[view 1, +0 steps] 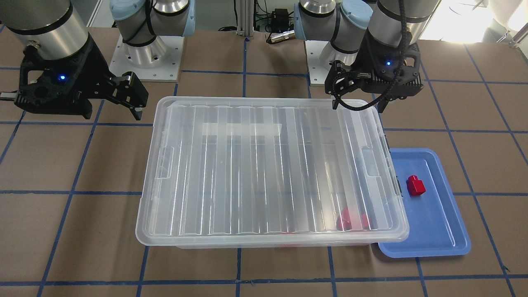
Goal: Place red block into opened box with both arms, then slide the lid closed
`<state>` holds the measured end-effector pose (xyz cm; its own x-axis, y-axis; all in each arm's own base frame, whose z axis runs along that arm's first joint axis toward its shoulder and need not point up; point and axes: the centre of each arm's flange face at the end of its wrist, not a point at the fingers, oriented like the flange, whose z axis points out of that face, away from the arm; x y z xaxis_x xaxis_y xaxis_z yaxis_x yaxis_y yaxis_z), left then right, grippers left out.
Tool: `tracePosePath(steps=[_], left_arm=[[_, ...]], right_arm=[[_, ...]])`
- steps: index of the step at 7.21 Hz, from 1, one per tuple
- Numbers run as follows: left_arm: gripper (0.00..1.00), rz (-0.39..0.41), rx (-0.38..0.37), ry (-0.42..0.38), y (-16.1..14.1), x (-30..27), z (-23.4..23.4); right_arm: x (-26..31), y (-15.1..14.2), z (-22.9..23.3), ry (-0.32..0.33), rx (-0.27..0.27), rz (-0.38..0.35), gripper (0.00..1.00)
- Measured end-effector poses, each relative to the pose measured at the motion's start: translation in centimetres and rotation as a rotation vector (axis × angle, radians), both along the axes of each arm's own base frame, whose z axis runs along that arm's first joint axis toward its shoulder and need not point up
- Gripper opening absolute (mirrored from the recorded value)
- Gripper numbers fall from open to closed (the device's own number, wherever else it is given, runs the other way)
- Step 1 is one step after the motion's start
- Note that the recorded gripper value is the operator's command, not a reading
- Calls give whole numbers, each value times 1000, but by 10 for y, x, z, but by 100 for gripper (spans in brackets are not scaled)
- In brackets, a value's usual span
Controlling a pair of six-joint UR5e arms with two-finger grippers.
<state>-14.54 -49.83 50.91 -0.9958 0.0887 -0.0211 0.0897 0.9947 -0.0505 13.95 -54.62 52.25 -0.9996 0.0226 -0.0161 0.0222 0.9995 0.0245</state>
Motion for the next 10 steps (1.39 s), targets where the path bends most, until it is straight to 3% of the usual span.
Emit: tracePosePath(steps=[4,6,8,10], left_arm=[[100,19,14,4,-4,9,-3],[100,24,12,6,-4,11,-2],[100,24,14,7,-4,12,-2],[100,30,20,-1,-6,26,-6]], right_arm=[[1,-3,-10,-1,11,32,100],[2,-21,-76,-5,41,43,100],[1,-18,-152,-3,31,44,100],[-2,-14,-178,-1,9,43,100]])
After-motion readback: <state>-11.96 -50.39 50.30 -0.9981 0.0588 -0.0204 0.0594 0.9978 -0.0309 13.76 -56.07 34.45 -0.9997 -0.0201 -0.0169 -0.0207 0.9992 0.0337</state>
